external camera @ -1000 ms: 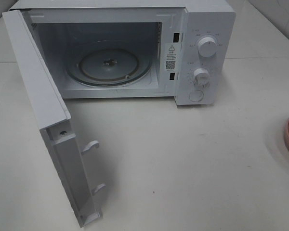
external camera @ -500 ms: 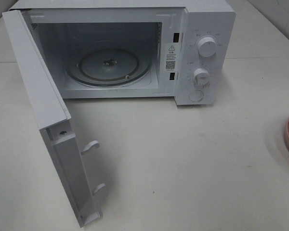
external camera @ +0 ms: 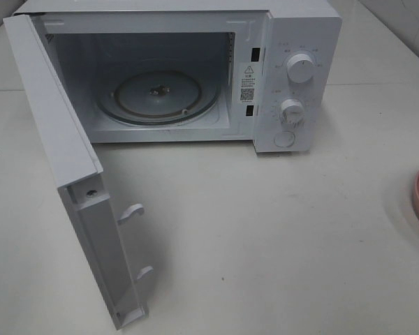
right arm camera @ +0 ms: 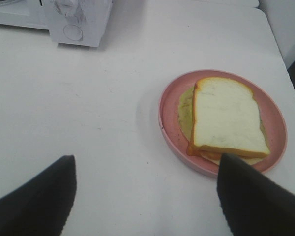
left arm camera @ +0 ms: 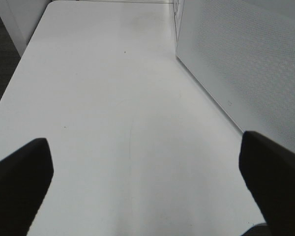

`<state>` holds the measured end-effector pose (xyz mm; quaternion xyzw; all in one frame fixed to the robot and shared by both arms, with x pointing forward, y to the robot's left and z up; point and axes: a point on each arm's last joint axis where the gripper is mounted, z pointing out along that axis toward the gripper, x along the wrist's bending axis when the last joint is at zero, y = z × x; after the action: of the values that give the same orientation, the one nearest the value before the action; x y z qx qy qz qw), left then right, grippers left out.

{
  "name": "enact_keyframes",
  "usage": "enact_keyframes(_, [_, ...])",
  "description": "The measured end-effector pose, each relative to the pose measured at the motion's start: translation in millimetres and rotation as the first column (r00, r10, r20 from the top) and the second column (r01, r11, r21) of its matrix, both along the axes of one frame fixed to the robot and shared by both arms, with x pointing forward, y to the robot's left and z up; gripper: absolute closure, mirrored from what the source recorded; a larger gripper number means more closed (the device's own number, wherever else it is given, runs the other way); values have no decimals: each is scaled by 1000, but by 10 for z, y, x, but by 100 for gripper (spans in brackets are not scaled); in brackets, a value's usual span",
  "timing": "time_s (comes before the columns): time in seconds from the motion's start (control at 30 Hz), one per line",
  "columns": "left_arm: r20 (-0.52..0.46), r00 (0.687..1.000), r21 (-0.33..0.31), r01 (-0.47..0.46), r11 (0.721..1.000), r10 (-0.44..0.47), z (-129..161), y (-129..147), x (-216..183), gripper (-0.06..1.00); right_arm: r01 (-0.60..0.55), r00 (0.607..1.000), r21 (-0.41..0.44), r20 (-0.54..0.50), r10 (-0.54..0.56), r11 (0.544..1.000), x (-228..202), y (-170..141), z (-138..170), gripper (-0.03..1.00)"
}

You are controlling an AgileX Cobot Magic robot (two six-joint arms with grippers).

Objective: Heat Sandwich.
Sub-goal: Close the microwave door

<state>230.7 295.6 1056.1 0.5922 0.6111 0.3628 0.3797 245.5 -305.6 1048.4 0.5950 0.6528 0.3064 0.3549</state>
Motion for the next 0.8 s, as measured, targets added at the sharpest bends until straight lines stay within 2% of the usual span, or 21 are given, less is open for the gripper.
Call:
enact_keyframes(0.17, [0,1000,0,0,1000,0,0,0,0,-3,70,996,3,54,-70,998,-85,-5,-9,21])
enact_keyframes(0.3, [0,1000,0,0,1000,0,0,0,0,-3,78,993,5,83,-78,997,-129,-5,-10,21])
enact_keyframes(0.8, [0,1000,0,0,1000,0,0,0,0,-3,80,993,5,83,-80,997,-129,-5,-10,21])
